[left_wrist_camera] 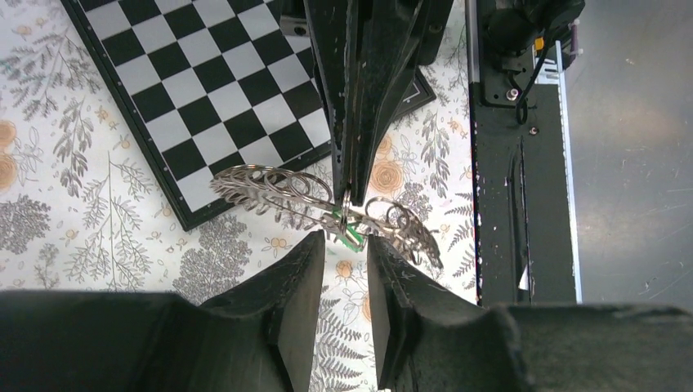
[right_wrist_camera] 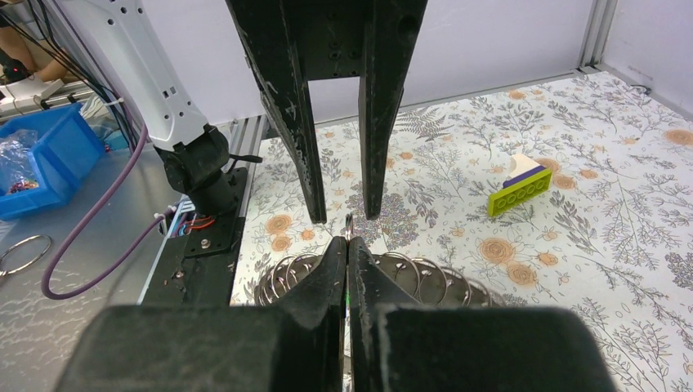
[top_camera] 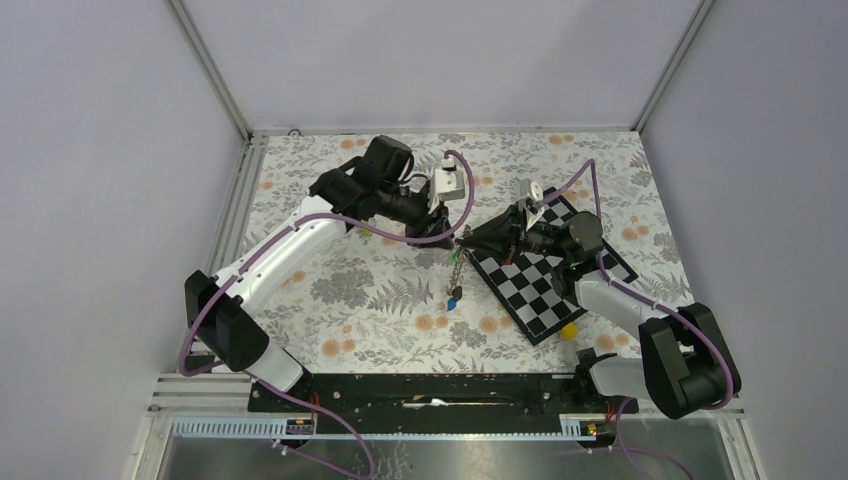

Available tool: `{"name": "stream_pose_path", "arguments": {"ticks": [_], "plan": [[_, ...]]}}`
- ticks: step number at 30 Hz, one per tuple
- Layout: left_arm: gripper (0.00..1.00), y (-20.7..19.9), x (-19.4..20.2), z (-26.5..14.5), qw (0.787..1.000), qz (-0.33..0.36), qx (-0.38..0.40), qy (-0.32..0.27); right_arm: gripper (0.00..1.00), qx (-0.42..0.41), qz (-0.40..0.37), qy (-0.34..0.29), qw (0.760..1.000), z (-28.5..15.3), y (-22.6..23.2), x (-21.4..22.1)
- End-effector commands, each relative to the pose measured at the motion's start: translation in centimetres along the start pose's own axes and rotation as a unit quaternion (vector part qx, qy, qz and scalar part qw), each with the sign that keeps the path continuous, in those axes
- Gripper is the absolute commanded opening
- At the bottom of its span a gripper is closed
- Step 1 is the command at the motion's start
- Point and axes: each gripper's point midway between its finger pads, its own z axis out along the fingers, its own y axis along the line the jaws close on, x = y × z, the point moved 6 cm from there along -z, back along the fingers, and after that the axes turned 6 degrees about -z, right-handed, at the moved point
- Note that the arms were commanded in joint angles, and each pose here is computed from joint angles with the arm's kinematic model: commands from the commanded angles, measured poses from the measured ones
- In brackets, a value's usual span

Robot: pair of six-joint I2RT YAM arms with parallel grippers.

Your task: Put the keys on the keyring

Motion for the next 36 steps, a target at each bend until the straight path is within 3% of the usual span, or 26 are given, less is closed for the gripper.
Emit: {"name": "stream_pose_path", "arguments": {"ticks": [1, 12, 16, 20, 22, 30, 36], "plan": [[0.32, 0.0, -2.2, -0.5, 0.999, 0.019, 0.01, -0.031, 0.0, -0.001, -0.05, -0.022, 0.999, 0.1, 0.0, -1.9], [0.27, 0.4, -1.9, 0.3, 0.999, 0.01, 0.019, -0.026, 0.0, -0.002, -0.05, -0.023, 0.998, 0.1, 0.1, -2.0], [0.17, 0.4, -1.9, 0.3, 0.999, 0.01, 0.022, -0.026, 0.0, -0.001, -0.05, -0.022, 0.998, 0.0, 0.0, -1.9], [0.0, 0.3, -1.9, 0.2, 0.999, 0.014, 0.024, -0.028, 0.0, 0.002, -0.051, -0.021, 0.998, 0.0, -0.1, -1.7], [0.0, 0.3, -2.0, 0.1, 0.999, 0.015, 0.021, -0.028, 0.0, 0.004, -0.051, -0.02, 0.998, 0.0, -0.1, -1.7], [0.0, 0.6, -1.0, 0.7, 0.998, 0.034, -0.031, 0.04, 0.3, 0.006, -0.073, -0.004, 0.997, -0.1, -0.3, -1.1], [0.0, 0.3, -0.8, 1.5, 0.996, 0.044, -0.048, 0.062, 0.38, -0.002, -0.074, 0.017, 0.997, -0.2, -0.5, -0.2]]}}
